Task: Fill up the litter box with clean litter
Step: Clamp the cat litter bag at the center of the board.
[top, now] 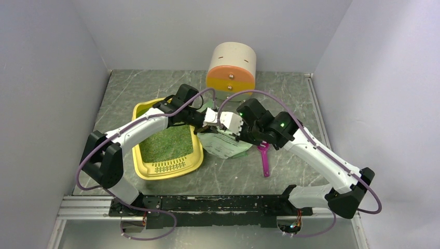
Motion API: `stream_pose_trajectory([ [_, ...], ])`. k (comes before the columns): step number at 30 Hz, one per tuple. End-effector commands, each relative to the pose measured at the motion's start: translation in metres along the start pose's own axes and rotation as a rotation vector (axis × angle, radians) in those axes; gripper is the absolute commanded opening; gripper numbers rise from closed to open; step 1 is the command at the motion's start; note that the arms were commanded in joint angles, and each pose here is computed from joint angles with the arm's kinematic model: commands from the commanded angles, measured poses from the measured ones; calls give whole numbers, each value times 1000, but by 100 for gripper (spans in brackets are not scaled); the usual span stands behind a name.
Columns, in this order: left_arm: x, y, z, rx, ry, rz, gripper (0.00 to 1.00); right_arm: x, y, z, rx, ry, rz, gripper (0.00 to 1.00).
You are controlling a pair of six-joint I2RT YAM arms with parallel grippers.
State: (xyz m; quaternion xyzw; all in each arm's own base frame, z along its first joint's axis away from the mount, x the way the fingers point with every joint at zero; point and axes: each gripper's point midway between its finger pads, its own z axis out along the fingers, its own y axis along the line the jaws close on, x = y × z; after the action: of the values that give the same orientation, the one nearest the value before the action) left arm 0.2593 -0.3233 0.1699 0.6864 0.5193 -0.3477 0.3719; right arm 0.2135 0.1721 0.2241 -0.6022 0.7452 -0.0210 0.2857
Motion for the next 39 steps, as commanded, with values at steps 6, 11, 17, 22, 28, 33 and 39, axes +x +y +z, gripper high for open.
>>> stream_pose_trajectory([
  [6, -21, 5, -5, 5, -80, 42, 5, 0, 2, 13, -26, 35, -55, 0],
  [11, -22, 5, -7, 8, -95, 39, 5, -2, 5, 20, -38, 35, -38, 0],
  [17, -27, 7, -10, -5, -127, 37, 5, -12, 15, 22, -78, -41, -6, 0],
  [22, -28, 5, -13, -13, -167, 27, 5, -19, 15, 20, -58, -135, 18, 0],
  [28, -27, 1, -17, -8, -183, 31, 5, -4, 9, 28, -54, -74, 50, 0],
  [33, -30, -1, -20, -14, -210, 36, 5, -8, 15, 33, -127, -71, 62, 0],
  [39, -35, 0, -21, -19, -238, 33, 5, -22, 16, 38, -159, -99, 80, 1],
])
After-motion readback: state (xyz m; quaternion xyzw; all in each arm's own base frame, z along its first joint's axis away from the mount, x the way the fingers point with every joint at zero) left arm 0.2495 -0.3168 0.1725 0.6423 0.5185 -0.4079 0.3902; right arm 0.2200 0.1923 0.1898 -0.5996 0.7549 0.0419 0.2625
